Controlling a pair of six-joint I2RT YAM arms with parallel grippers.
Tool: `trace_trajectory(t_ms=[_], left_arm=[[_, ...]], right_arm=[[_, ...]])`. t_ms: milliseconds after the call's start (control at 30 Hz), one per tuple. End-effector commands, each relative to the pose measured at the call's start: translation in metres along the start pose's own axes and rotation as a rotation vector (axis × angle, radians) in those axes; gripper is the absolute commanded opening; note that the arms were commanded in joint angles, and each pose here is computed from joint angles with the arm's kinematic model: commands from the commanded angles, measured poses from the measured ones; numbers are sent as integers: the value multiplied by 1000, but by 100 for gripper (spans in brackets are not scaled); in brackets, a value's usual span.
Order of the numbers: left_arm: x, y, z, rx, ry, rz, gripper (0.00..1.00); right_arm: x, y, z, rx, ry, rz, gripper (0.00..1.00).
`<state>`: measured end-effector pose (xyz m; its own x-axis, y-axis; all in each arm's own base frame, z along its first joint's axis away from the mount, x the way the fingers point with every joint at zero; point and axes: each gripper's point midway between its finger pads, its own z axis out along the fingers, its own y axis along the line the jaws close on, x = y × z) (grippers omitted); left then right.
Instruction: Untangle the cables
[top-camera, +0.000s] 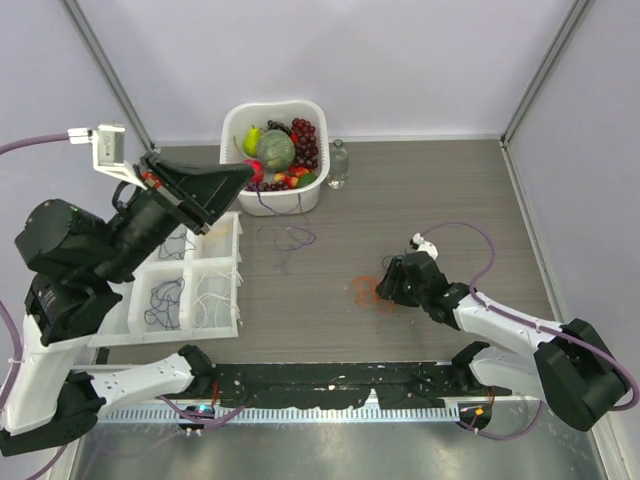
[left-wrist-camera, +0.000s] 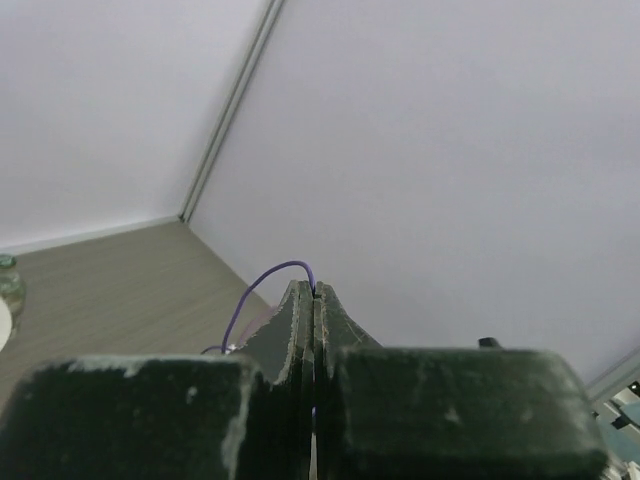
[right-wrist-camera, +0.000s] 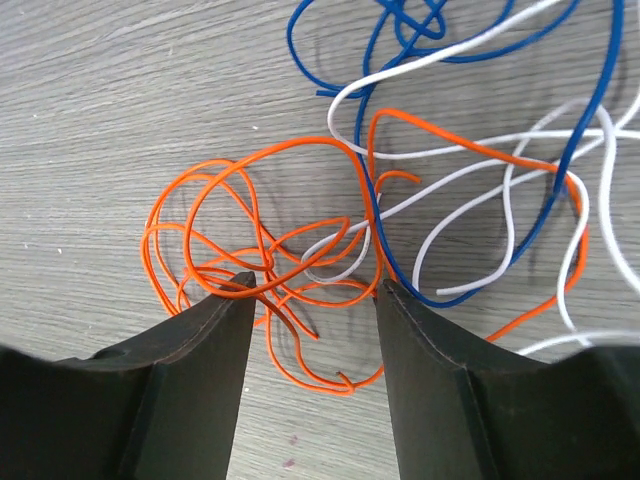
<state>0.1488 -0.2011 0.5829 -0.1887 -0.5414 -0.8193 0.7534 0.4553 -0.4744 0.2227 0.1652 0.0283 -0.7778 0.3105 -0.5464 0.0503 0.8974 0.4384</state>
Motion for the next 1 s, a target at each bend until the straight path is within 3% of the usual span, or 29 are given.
trace_trajectory(t_ms=[0, 233, 533, 833, 967], left_arm=[[53, 40, 9, -136, 166, 42, 0], [105, 80, 1, -247, 262, 50, 0], [231, 186, -39, -607, 560, 116, 0], [353, 239, -51, -673, 856, 126, 0], [372, 251, -44, -693, 912, 150, 2]], right_arm=[[-25, 2, -13, 28, -60, -69, 58], [-46, 18, -39, 3, -63, -196, 64], [-84, 38, -76, -55, -196, -257, 69], [-83, 29, -67, -25, -210, -255, 71], [-81, 31, -68, -49, -214, -253, 71]])
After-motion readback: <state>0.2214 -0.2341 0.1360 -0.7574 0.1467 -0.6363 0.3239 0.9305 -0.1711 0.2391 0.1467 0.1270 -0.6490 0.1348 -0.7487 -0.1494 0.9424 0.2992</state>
